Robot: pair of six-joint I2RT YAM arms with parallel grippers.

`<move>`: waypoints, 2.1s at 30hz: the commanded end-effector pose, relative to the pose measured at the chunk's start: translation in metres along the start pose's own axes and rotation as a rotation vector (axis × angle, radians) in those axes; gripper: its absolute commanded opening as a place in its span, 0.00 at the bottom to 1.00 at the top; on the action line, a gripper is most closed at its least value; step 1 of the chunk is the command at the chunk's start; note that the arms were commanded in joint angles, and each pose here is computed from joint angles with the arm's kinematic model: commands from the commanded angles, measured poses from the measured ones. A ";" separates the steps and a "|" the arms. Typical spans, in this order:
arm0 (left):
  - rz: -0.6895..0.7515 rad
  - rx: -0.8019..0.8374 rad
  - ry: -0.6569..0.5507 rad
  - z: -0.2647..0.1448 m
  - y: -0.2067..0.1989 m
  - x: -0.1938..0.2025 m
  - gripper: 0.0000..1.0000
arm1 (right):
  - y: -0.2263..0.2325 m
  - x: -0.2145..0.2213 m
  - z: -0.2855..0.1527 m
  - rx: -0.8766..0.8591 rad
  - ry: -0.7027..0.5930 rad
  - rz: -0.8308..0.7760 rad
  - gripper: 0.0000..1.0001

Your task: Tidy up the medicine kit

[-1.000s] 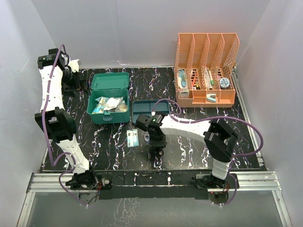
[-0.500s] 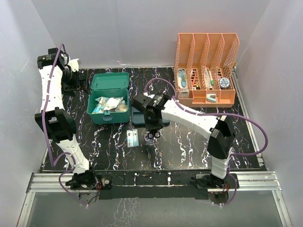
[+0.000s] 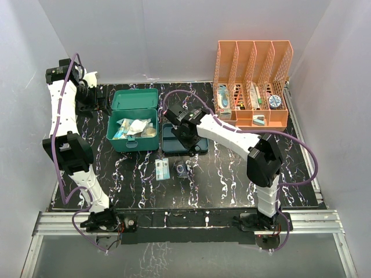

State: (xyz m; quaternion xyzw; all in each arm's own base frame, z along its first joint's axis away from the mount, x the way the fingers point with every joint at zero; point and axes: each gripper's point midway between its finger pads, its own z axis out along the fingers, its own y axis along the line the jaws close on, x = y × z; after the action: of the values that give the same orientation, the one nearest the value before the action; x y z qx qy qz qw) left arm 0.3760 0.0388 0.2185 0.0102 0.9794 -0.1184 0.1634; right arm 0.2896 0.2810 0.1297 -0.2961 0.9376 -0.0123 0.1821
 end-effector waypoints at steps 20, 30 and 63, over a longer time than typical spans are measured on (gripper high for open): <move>0.044 0.078 -0.012 -0.007 -0.014 0.013 0.90 | -0.035 -0.046 0.023 -0.143 -0.216 -0.759 0.00; 0.052 0.095 0.007 0.000 -0.015 0.022 0.89 | -0.046 -0.058 0.042 -0.153 -0.222 -0.808 0.00; 0.081 0.120 0.030 0.006 -0.015 0.024 0.88 | -0.013 -0.039 0.098 -0.261 -0.141 -0.873 0.00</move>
State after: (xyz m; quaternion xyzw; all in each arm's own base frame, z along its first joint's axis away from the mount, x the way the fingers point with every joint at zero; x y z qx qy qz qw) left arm 0.3619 0.0246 0.1946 0.0543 0.9754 -0.1630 0.1383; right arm 0.3550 0.2891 0.0596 -0.6718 0.7193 0.0449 0.1714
